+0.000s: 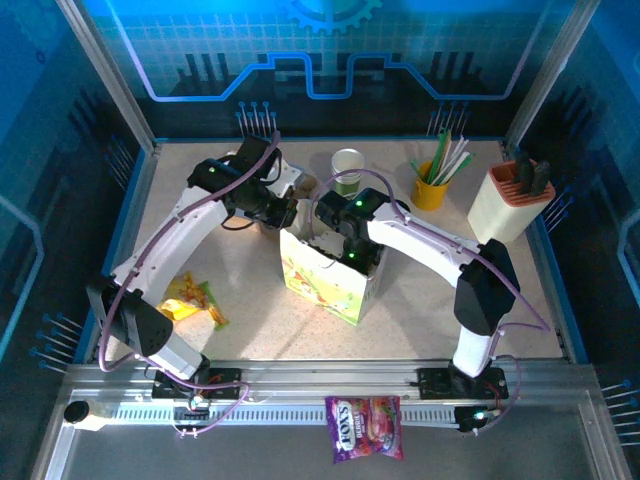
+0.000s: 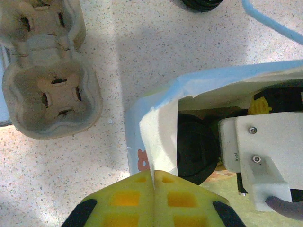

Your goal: Pack the takeout coffee

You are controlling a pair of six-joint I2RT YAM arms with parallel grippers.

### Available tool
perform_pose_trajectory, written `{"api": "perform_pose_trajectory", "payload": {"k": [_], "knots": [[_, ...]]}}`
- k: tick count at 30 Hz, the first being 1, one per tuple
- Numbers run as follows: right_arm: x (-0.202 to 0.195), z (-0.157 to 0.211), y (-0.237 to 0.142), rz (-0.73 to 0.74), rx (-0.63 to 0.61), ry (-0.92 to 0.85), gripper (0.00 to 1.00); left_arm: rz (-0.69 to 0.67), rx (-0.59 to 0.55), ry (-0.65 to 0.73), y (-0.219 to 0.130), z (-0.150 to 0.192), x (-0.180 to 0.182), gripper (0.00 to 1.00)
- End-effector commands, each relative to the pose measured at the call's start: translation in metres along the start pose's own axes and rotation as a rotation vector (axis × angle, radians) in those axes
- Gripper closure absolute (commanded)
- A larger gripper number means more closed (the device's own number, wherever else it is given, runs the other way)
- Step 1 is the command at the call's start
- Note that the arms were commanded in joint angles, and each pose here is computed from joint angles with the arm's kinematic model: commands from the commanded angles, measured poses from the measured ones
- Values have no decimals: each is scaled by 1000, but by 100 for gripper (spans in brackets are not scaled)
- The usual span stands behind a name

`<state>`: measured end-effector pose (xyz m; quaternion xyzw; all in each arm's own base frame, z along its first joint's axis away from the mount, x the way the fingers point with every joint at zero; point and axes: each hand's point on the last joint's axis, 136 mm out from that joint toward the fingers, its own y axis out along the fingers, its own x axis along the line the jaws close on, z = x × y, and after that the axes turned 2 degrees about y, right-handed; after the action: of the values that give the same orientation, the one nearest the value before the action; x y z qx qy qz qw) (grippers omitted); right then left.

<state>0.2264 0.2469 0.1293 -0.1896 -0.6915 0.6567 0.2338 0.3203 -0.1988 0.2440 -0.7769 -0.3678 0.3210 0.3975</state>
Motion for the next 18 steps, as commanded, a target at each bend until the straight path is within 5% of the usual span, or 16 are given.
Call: {"api": "perform_pose_trajectory", "payload": {"k": [1,9,18], "knots": [[-6,0,7,22,-1,10,31,20,19,19,3,7,-4,100],[3,-10,-10,-9,-76,2,12,21,16,20,3,6,-4,100],[9,-17,-27,-28,-146,3,11,24,12,22,-1,6,-6,100]]}}
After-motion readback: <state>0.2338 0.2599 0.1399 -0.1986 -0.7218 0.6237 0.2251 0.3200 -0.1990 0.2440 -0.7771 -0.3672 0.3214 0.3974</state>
